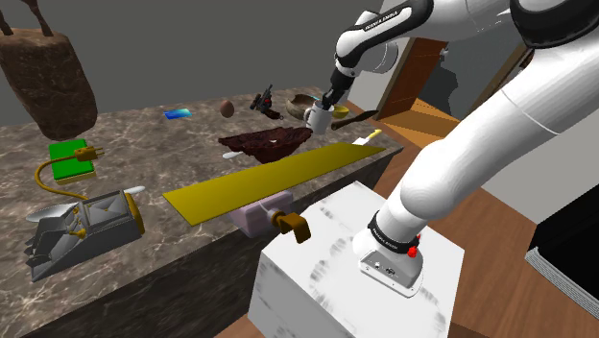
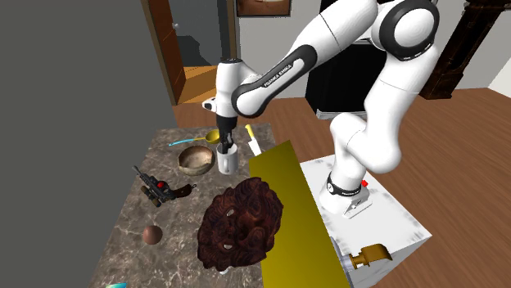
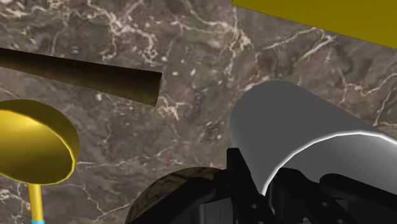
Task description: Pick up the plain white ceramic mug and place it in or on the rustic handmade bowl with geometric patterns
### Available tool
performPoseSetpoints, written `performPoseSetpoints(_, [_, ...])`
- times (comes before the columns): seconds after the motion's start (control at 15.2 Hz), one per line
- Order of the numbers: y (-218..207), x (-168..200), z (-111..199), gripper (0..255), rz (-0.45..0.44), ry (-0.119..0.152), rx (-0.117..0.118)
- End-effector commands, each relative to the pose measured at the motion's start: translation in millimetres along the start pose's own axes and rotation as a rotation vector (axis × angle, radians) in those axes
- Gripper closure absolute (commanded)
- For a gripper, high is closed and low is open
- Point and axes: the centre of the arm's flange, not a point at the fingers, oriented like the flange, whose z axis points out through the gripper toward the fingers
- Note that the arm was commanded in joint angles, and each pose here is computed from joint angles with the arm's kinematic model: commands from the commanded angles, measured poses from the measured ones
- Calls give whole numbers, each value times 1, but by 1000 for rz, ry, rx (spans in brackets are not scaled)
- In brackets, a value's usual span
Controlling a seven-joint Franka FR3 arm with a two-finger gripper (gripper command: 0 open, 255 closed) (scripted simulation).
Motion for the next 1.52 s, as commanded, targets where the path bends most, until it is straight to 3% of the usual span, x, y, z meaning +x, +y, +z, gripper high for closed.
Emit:
performPoseSetpoints(0.0, [1, 2, -11, 255, 0, -1, 0])
performPoseSetpoints(1.45, [-2, 21, -125, 255, 0, -1, 0])
